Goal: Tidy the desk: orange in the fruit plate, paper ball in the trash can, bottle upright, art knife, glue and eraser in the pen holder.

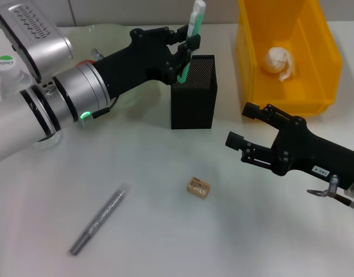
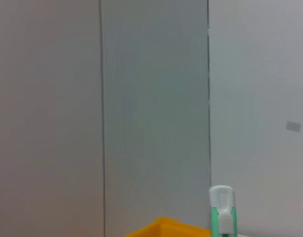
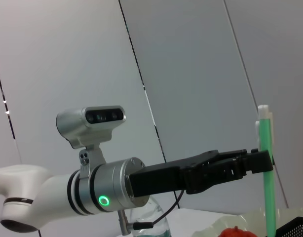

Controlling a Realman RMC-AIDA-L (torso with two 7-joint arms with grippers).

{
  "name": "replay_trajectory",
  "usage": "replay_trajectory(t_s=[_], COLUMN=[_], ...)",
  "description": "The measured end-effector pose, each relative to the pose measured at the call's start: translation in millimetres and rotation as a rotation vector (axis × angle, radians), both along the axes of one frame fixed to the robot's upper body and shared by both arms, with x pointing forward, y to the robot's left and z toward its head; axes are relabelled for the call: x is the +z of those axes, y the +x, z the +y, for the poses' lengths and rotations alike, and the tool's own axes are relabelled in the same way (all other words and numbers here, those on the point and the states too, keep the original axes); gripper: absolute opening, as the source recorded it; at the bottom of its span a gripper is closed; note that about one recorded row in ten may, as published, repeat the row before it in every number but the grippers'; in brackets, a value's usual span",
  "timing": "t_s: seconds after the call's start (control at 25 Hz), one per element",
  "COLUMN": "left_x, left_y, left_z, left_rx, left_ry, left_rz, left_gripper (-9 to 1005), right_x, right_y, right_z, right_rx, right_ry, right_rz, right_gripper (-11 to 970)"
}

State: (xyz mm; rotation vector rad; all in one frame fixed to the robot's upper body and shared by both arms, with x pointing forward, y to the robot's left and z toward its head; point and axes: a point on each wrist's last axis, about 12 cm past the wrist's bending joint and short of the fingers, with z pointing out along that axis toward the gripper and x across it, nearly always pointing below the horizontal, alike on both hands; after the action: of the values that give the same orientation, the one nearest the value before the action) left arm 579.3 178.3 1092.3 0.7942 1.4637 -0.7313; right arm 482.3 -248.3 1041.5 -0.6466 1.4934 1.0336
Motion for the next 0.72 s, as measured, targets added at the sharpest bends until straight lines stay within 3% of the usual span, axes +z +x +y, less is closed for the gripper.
replay_trajectory(t_s=[0.72], left_x=[-12.9], left_y=[0.2], left_z=[1], left_rx=[0.031], left_ry=[0.023], left_rz=[0.015], left_gripper=[207], right_x=[-2.1], right_y=[-1.6], right_z=[1], right_rx=[0.002], right_ry=[0.005], right_rz=[0.015], right_gripper=[840])
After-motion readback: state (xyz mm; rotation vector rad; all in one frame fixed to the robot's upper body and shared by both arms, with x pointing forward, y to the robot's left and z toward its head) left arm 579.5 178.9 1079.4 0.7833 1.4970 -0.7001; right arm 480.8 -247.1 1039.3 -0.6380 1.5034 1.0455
